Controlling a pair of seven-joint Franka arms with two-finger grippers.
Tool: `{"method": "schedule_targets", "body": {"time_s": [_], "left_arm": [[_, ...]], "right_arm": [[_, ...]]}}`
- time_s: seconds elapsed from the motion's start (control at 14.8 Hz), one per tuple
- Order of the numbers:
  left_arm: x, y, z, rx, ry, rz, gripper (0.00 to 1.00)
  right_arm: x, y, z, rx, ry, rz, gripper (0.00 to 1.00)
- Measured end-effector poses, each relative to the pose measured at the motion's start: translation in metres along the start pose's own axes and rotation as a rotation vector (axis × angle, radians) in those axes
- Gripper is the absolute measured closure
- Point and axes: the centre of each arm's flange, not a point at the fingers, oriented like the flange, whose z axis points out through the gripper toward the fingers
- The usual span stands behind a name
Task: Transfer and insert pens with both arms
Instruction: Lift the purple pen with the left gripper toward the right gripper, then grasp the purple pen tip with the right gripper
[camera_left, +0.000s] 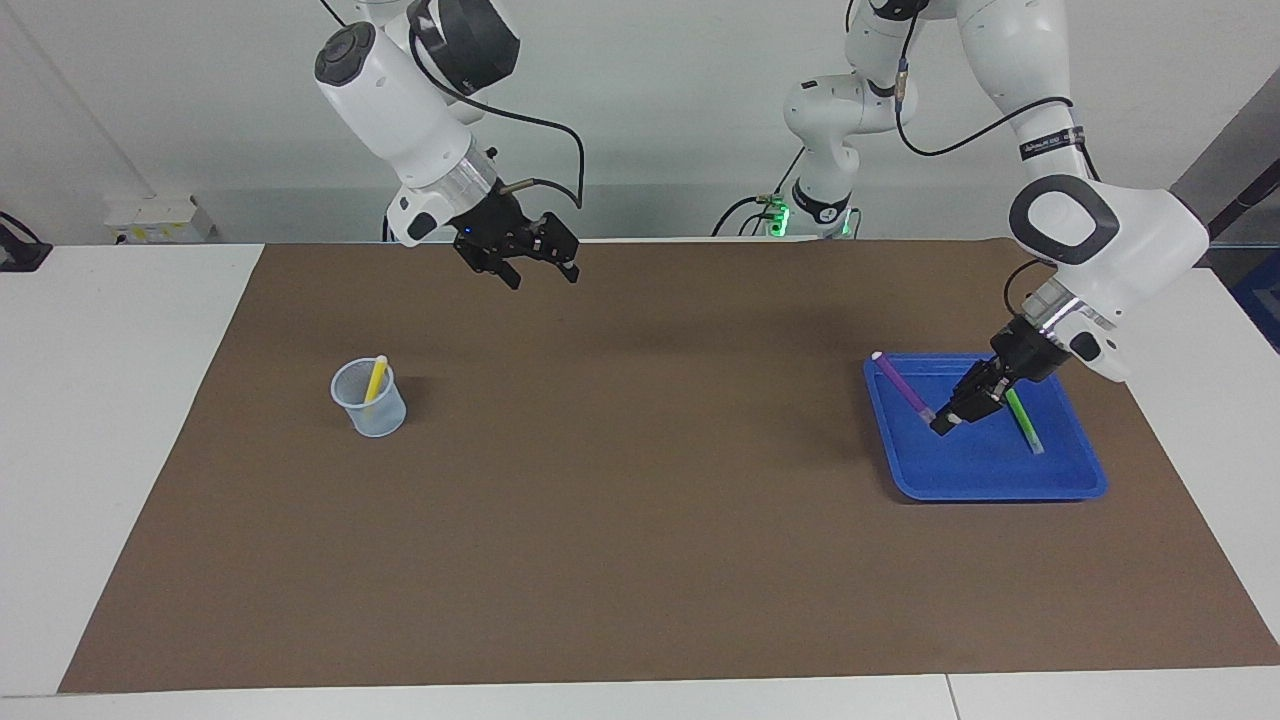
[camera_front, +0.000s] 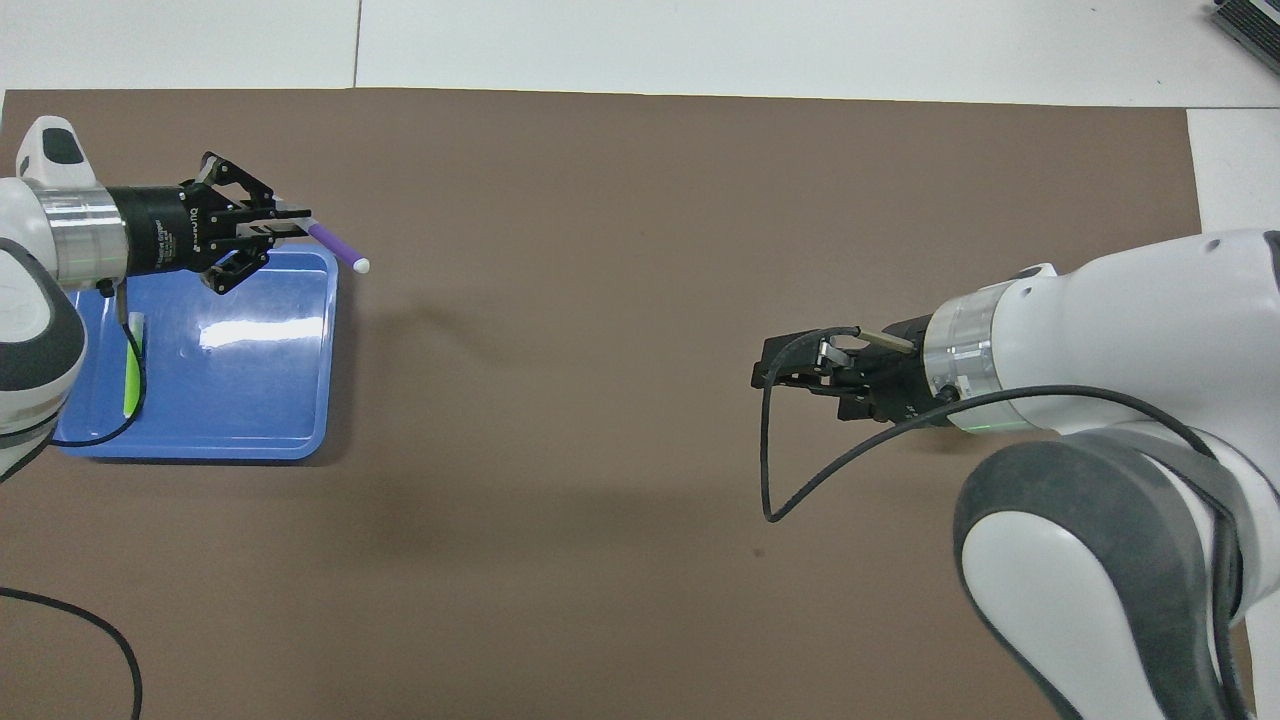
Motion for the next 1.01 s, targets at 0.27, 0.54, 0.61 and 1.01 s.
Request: {"method": "schedule_targets", "body": {"time_s": [0.27,0.54,0.61,1.01], "left_arm": [[-0.033,0.005,0.026,-0.008,-0.054,-0.013,0.84],[-0.085,0.012,0.057,0.001,-0.132,0.011,0.84],[-0.098,0.013,0.064,-0.001,-0.152,0.012,0.84],[-0.121,0.004,0.076,-0.046,-0.238,-0.085,0.84]], "right_arm": [[0.001,-0.003,-0.001,0.026,0.008,0.07,0.0],[0.0,-0.026,0.009,0.129,0.033,0.17,0.0],[0.001,-0.034,0.014,0.162,0.044,0.198,0.0],[0.003,-0.07,0.062,0.273,0.091,0.352,0.0]]}}
